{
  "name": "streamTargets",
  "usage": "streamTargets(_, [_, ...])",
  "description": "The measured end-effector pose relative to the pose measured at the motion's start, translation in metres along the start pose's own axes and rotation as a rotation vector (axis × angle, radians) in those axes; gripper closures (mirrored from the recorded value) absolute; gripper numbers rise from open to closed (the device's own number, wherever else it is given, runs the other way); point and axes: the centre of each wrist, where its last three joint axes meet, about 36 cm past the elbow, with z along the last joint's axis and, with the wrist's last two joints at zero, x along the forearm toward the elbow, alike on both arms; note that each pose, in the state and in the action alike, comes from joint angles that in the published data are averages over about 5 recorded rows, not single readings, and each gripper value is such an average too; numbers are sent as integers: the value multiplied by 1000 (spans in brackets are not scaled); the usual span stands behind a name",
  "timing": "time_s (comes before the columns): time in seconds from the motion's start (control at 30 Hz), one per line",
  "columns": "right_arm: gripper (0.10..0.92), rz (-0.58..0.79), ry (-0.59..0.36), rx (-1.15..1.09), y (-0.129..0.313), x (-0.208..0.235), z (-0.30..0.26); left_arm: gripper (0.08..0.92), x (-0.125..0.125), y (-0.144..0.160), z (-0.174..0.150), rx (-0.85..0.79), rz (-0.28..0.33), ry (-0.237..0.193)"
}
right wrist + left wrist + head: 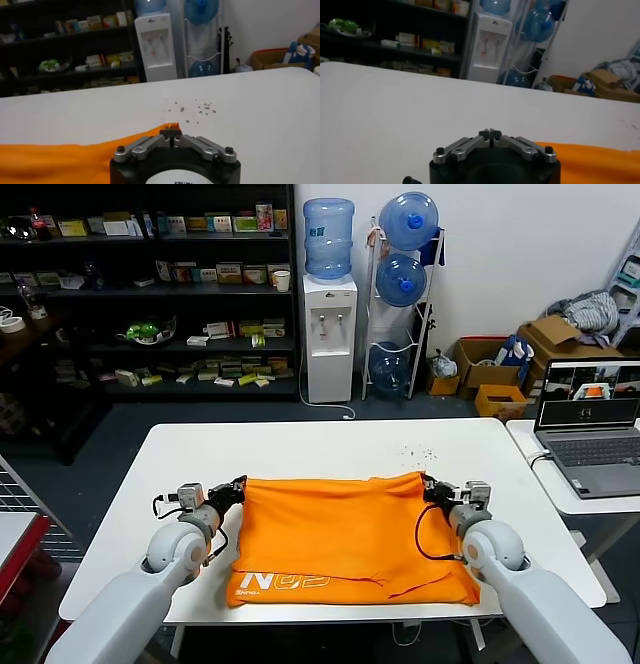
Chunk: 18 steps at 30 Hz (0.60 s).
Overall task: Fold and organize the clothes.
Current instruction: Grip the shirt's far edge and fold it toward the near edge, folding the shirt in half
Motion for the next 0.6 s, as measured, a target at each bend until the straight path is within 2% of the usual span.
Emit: streamTargets(0.6, [898,-4,46,43,10,84,7,909,75,-29,23,-7,39,40])
